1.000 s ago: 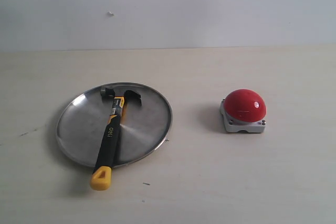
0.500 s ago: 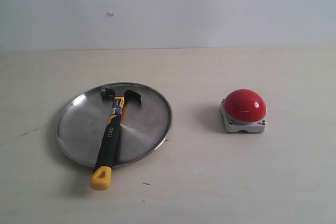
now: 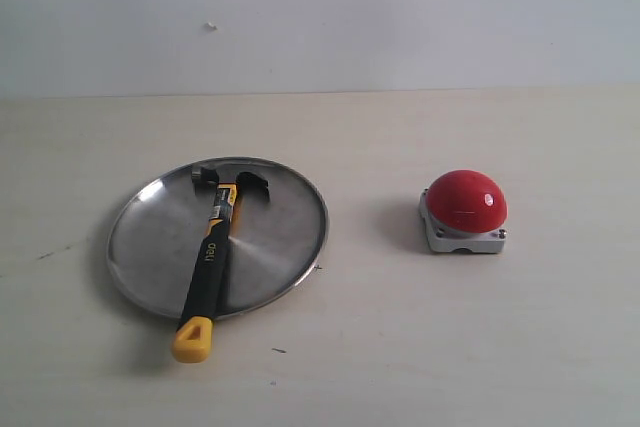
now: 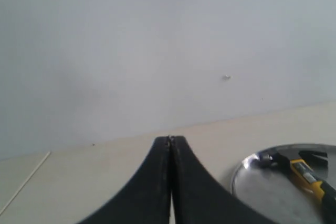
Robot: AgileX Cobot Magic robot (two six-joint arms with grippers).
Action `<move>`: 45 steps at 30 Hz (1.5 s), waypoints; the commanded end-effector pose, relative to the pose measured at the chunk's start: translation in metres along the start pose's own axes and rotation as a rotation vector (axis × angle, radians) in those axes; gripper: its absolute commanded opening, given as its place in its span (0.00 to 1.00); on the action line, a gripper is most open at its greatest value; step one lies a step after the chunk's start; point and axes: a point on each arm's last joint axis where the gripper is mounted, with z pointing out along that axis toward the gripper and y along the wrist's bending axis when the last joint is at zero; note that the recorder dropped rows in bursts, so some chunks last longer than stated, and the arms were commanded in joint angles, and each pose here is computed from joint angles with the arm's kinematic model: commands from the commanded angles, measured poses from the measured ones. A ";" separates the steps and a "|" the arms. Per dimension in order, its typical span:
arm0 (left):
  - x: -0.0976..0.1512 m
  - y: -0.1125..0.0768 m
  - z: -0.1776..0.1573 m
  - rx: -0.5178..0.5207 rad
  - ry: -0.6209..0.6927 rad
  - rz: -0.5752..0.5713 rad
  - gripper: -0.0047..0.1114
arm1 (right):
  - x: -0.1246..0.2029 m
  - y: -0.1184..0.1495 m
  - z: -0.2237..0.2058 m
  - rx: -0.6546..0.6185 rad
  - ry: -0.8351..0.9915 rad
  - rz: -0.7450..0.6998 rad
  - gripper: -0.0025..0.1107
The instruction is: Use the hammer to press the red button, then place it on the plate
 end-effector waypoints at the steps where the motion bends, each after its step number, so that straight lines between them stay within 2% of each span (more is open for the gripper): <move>1: 0.008 -0.002 -0.001 0.013 0.083 -0.078 0.04 | 0.001 0.000 0.000 0.005 -0.007 0.001 0.02; 6: 0.014 -0.002 -0.002 -0.002 0.153 -0.241 0.04 | 0.001 0.000 0.000 0.005 -0.007 0.001 0.02; 14: 0.031 -0.002 -0.006 -0.022 0.351 -0.249 0.04 | 0.001 0.000 0.000 0.005 -0.007 0.001 0.02; 45: 0.031 -0.002 -0.006 -0.021 0.351 -0.247 0.04 | 0.001 0.000 0.000 0.005 -0.007 0.003 0.02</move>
